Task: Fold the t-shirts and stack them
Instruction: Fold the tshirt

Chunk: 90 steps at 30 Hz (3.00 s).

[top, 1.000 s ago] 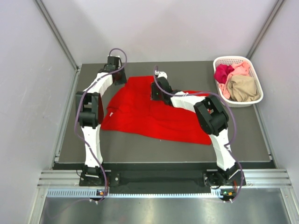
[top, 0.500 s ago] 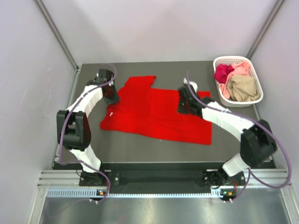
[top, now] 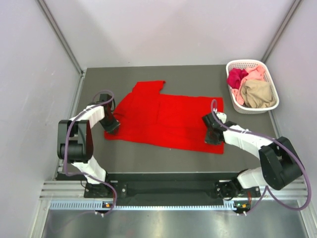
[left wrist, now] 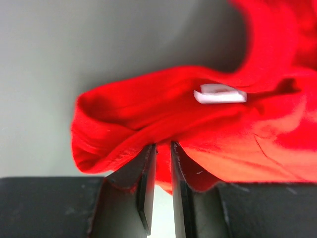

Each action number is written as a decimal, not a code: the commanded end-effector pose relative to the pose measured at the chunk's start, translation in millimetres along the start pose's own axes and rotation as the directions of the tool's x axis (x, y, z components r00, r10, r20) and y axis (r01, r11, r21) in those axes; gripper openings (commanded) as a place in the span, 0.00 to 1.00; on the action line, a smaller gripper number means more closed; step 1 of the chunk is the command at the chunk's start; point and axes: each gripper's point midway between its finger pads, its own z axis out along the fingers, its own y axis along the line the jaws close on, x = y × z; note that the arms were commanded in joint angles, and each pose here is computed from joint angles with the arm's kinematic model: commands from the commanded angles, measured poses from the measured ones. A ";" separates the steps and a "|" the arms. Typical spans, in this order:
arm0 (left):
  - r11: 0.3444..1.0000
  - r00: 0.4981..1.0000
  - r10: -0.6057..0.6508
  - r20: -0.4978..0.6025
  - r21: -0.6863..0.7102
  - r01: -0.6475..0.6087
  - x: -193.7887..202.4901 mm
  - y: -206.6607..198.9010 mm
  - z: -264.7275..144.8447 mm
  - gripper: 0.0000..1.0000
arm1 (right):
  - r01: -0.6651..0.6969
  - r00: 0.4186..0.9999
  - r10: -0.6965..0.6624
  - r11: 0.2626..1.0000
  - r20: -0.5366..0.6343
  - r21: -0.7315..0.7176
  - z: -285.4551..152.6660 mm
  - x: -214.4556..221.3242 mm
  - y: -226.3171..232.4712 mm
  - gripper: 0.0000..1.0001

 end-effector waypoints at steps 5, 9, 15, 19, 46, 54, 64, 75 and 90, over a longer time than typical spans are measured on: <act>0.976 0.990 -0.128 0.064 -0.172 0.137 -2.4 62.6 7.8 0.23 | -0.030 0.998 0.027 0.998 0.051 0.055 0.7 3.5 -26.5 0.06; 0.975 0.986 -0.136 0.091 -0.166 0.150 -5.4 64.5 -2.6 0.23 | -0.011 0.997 0.006 0.998 0.074 0.069 -5.2 -0.7 -32.1 0.06; 0.981 0.980 -0.160 0.116 -0.095 0.171 -14.3 52.5 -29.7 0.24 | -0.016 0.998 0.011 0.997 0.064 0.076 -11.0 2.9 -36.5 0.08; 0.983 0.973 -0.162 0.163 -0.060 0.174 -32.5 44.5 -53.3 0.26 | -0.027 0.997 0.023 0.997 0.071 0.065 -17.2 2.0 -37.0 0.11; 0.778 0.910 0.065 0.410 0.550 -0.303 -218.5 -168.1 -96.7 0.48 | 0.197 0.878 0.104 0.810 0.467 -0.552 -106.7 -249.9 209.6 0.65; 0.756 0.922 0.048 0.384 0.589 -0.285 -231.0 -188.1 -60.3 0.48 | 0.185 0.888 0.114 0.798 0.445 -0.574 -17.8 -294.7 284.2 0.69; 0.788 0.924 0.025 0.381 0.562 -0.253 -231.2 -180.5 -43.1 0.47 | 0.031 0.900 0.293 0.695 0.323 -0.718 69.9 -301.1 338.4 0.72; 0.782 0.934 0.003 0.356 0.582 -0.224 -220.4 -177.5 -43.7 0.47 | -0.098 0.865 0.434 0.639 0.253 -0.763 106.4 -314.8 359.0 0.64; 0.820 0.939 -0.067 0.338 0.555 -0.141 -226.1 -139.8 -76.6 0.47 | 0.424 0.752 0.290 0.475 0.592 -0.771 -35.1 -335.7 396.6 0.00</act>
